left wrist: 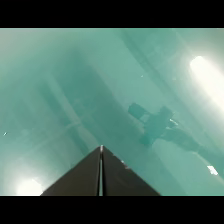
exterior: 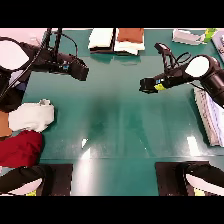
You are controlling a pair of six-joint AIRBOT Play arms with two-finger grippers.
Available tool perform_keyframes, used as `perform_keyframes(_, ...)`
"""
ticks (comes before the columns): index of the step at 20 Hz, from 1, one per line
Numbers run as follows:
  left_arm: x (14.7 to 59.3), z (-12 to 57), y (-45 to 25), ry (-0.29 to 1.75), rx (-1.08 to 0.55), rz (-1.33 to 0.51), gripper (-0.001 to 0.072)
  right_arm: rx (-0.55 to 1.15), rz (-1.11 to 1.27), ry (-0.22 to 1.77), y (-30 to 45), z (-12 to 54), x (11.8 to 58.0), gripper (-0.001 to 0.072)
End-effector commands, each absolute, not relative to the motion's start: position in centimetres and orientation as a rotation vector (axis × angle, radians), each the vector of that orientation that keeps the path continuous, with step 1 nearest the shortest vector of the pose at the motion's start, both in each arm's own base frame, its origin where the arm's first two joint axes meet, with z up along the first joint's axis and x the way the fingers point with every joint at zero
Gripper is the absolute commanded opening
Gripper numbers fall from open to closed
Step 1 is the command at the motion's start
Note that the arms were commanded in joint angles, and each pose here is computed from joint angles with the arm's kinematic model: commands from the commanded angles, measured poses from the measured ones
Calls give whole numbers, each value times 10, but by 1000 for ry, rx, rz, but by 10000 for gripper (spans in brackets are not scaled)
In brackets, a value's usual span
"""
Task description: Fold the shirts.
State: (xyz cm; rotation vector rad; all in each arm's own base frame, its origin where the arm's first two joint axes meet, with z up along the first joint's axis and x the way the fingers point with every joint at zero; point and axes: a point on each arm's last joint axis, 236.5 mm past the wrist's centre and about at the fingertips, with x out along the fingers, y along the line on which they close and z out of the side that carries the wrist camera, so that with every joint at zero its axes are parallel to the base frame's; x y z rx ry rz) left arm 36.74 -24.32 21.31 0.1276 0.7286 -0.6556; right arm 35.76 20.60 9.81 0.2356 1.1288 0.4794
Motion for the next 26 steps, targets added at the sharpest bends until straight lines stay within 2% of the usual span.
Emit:
perform_keyframes(1, 367, 214, -243, 727, 127, -656, 27, 235, 480, 1129, 206, 98, 358, 21)
perform_keyframes(10, 368, 214, -244, 724, 124, -656, 27, 235, 480, 1129, 206, 98, 358, 21)
perform_keyframes(15, 386, 239, -250, 597, 84, -647, 27, 235, 480, 1129, 206, 98, 358, 21)
perform_keyframes(17, 387, 227, -212, 663, 156, -540, 26, 235, 480, 1129, 206, 98, 358, 21)
perform_keyframes(20, 369, 189, -90, 934, 176, -217, 26, 231, 481, 1142, 206, 97, 355, 21)
perform_keyframes(23, 334, 147, -6, 1135, 122, -41, 27, 230, 481, 1144, 206, 97, 354, 21)
perform_keyframes(26, 298, 85, 43, 1341, 23, 87, 47, 230, 481, 1144, 206, 96, 354, 21)
